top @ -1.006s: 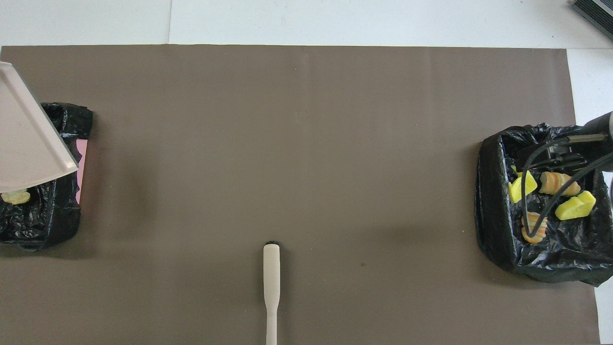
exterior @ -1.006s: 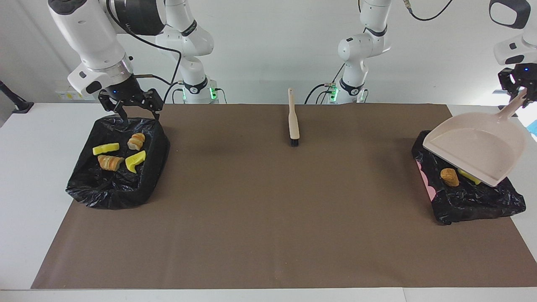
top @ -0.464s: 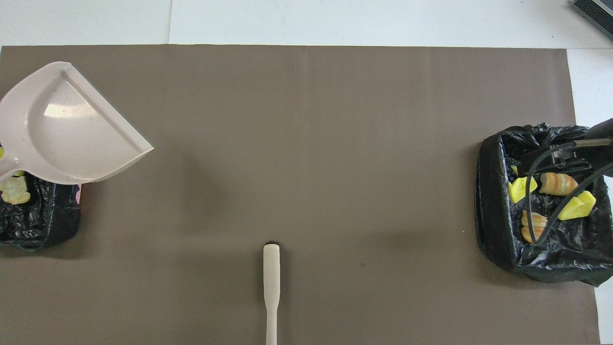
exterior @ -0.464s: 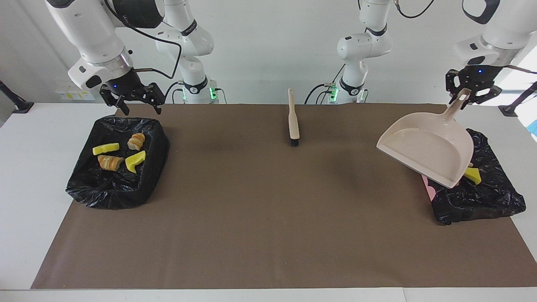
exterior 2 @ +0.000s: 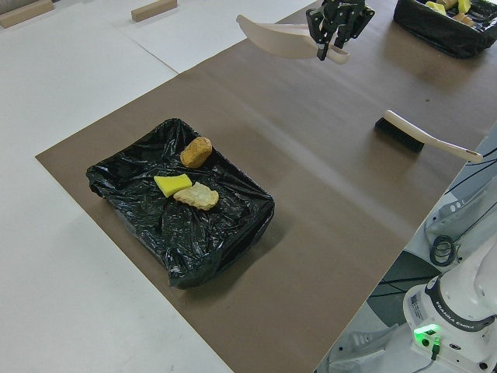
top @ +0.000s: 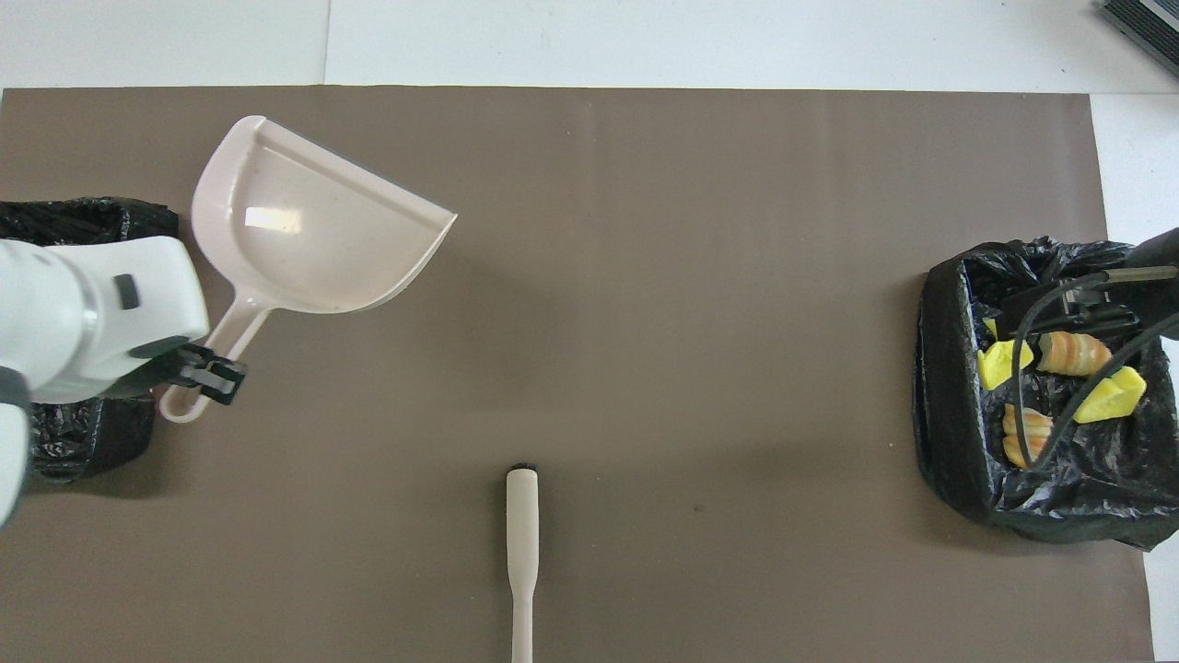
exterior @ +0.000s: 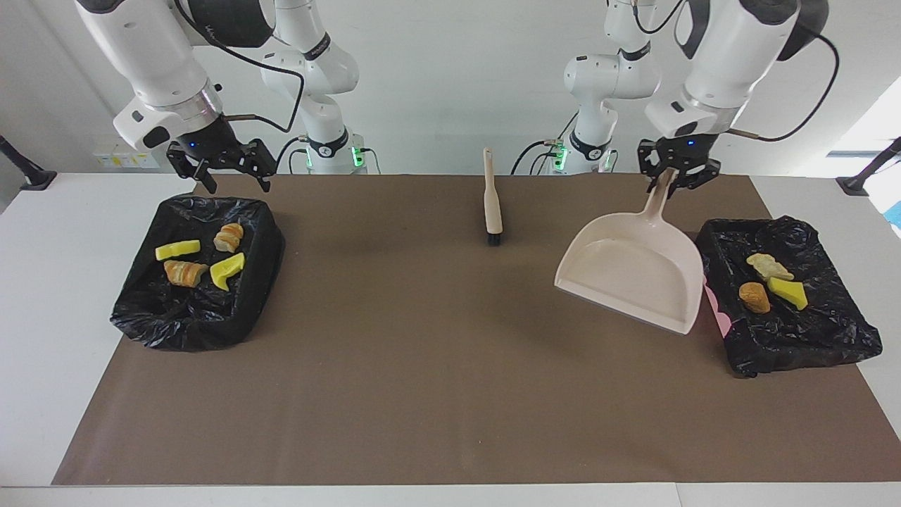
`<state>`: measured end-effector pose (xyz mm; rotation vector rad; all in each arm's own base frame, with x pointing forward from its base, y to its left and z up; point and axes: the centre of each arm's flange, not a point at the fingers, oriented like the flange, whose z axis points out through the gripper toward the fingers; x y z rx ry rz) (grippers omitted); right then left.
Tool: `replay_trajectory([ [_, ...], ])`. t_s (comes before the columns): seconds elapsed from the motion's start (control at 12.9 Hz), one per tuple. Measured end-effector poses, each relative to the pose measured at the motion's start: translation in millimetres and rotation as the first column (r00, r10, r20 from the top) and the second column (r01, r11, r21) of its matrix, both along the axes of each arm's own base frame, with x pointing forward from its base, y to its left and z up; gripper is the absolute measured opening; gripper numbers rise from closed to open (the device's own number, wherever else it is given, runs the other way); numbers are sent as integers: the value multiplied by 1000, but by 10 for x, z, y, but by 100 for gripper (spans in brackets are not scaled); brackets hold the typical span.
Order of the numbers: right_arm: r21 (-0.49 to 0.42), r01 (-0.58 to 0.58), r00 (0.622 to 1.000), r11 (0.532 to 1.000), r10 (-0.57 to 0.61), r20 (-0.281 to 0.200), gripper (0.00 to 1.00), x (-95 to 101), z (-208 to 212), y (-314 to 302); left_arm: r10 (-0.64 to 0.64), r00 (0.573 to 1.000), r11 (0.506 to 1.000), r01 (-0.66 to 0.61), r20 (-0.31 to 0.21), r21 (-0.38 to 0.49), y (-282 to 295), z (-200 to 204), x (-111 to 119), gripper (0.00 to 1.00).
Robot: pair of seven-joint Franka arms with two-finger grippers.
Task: Sweep and dump trash in bin
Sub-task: 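Bring the empty dustpan back to the table center with the left gripper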
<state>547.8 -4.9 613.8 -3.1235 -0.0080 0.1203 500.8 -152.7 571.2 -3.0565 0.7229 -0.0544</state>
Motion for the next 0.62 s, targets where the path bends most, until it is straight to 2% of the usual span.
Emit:
replay_trajectory([
  [0.31, 0, 0, 1000, 1000, 0, 0, 100, 0, 0, 0, 161, 987, 984, -158, 28, -84, -1066, -721, 64, 31],
  [0.62, 0, 0, 1000, 1000, 0, 0, 100, 0, 0, 0, 268, 964, 955, -266, -8, -127, -1831, -1694, 127, 31],
])
